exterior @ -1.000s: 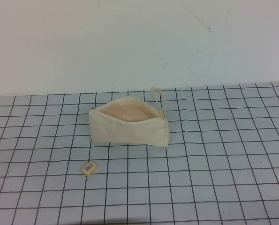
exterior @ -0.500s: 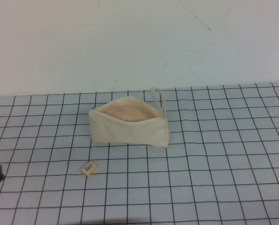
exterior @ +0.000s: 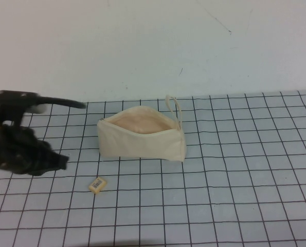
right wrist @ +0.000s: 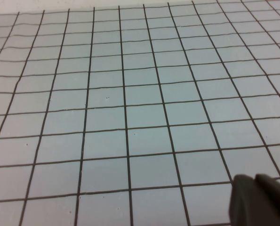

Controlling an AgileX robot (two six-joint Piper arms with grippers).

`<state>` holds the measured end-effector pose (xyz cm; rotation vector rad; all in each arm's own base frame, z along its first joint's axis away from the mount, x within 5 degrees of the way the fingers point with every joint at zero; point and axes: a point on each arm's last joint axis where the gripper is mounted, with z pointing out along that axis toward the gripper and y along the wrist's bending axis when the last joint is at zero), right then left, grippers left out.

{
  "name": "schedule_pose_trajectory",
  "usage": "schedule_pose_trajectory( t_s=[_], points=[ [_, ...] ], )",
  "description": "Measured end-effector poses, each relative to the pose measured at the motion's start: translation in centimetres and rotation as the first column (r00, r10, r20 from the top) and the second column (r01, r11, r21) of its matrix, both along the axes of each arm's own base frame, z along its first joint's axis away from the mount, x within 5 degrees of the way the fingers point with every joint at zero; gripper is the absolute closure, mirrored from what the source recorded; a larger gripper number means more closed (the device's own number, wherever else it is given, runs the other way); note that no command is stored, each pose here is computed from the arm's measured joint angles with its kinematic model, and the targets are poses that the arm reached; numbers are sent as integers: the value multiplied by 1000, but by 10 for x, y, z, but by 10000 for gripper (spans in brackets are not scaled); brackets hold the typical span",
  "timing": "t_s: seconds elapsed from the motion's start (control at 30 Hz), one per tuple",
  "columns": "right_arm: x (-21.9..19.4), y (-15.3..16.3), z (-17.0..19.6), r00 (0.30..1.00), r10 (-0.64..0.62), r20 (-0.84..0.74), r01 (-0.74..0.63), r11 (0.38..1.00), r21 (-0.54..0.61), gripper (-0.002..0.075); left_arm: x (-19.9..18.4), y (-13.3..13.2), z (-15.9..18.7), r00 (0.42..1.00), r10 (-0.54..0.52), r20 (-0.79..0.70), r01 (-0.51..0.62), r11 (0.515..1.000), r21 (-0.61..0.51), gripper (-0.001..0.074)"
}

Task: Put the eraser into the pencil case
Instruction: Pick up the eraser from the table

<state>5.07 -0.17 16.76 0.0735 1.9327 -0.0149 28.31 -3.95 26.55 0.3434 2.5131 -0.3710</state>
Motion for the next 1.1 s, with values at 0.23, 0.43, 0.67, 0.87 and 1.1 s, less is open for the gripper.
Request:
schedule_pose_trajectory(
  t_s=[0.23, 0.43, 0.67, 0.87, 1.1],
  points=[
    [0, 0, 0, 1000, 0, 0, 0, 1000, 0, 727, 39, -38, -29, 988, -137, -68, 143, 985, 96, 720],
    [0, 0, 0, 1000, 0, 0, 0, 1000, 0, 727, 60, -63, -58, 959, -244, -146, 270, 941, 201, 416],
    [0, 0, 0, 1000, 0, 0, 0, 1000, 0, 727, 83, -69, -90, 942, -263, -208, 311, 919, 243, 218],
    [0, 0, 0, 1000, -1, 0, 1, 1000, 4, 727, 90, -71, -114, 927, -264, -267, 331, 910, 248, 369],
    [0, 0, 0, 1000, -1, 0, 1, 1000, 4, 727, 93, -71, -113, 924, -260, -279, 333, 908, 254, 545]
  ],
)
